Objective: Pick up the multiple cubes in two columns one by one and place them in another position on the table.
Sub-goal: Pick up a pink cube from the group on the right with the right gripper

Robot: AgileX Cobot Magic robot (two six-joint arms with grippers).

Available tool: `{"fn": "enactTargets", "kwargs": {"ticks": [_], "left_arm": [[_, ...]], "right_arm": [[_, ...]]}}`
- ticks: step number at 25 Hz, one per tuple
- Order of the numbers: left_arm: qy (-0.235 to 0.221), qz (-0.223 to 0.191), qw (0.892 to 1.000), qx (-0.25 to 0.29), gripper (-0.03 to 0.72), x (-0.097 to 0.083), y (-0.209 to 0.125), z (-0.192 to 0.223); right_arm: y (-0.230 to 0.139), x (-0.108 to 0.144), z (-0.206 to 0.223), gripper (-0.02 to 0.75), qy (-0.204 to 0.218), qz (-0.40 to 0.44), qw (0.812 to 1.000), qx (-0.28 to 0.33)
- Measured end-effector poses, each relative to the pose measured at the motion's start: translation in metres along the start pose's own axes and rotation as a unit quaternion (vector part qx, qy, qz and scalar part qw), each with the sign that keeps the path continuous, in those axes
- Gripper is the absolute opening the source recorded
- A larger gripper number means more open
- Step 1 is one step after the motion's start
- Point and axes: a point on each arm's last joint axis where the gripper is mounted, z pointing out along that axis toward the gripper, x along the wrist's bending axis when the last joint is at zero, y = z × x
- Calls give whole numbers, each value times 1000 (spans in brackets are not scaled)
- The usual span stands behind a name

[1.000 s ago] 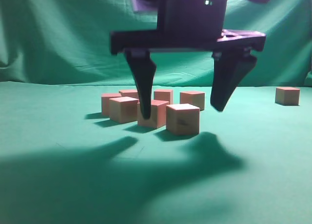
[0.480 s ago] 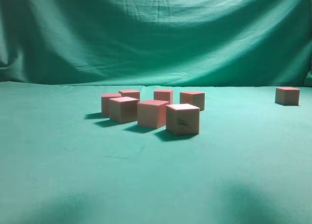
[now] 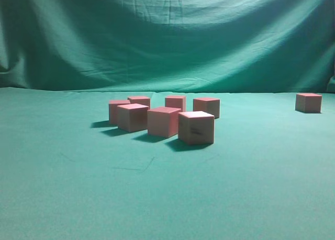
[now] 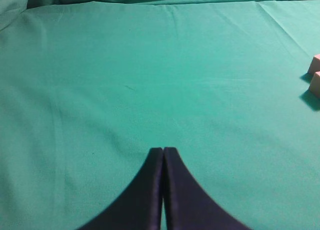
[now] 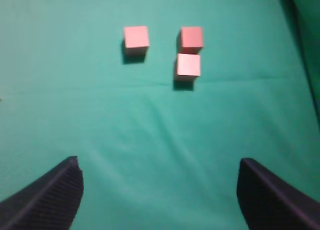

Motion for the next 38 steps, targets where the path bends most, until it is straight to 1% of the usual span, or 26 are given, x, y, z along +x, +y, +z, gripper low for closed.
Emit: {"fn": "enactTargets", "kwargs": {"ticks": [2, 7, 10, 13, 14, 17, 19, 22, 23, 24, 27, 31, 33, 35, 36, 37, 38], "left_arm": [[0, 0, 1000, 0, 0, 0, 0, 0], [0, 0, 1000, 0, 0, 0, 0, 0], [0, 0, 1000, 0, 0, 0, 0, 0], [0, 0, 1000, 0, 0, 0, 0, 0], [0, 0, 1000, 0, 0, 0, 0, 0], [0, 0, 1000, 0, 0, 0, 0, 0], [0, 0, 1000, 0, 0, 0, 0, 0], [0, 0, 1000, 0, 0, 0, 0, 0], [0, 0, 1000, 0, 0, 0, 0, 0], [0, 0, 1000, 0, 0, 0, 0, 0], [0, 0, 1000, 0, 0, 0, 0, 0], [0, 0, 1000, 0, 0, 0, 0, 0], [0, 0, 1000, 0, 0, 0, 0, 0], [0, 0, 1000, 0, 0, 0, 0, 0], [0, 0, 1000, 0, 0, 0, 0, 0], [0, 0, 1000, 0, 0, 0, 0, 0], [0, 0, 1000, 0, 0, 0, 0, 0]], "right_arm": [[5, -17, 14, 613, -14, 19, 999, 25], [17, -46, 63, 613, -18, 63, 996, 68], [23, -53, 105, 613, -18, 62, 992, 111], [35, -50, 143, 613, -18, 43, 989, 139], [35, -50, 143, 613, -18, 43, 989, 139], [54, -39, 186, 613, -9, 33, 987, 159], [58, -37, 194, 613, -6, 31, 986, 161], [65, -29, 226, 613, -2, 18, 984, 179], [65, -28, 232, 567, -2, 15, 983, 184], [64, -27, 238, 553, -2, 12, 982, 188], [63, -24, 247, 559, 0, 10, 982, 189], [66, -23, 249, 559, 4, 7, 984, 175], [65, -23, 251, 472, 5, 5, 984, 176], [65, -23, 252, 365, 5, 3, 984, 178], [64, -23, 252, 299, 5, 3, 984, 178], [64, -23, 252, 258, 5, 3, 984, 179], [64, -23, 252, 263, 4, 3, 984, 180]]}}
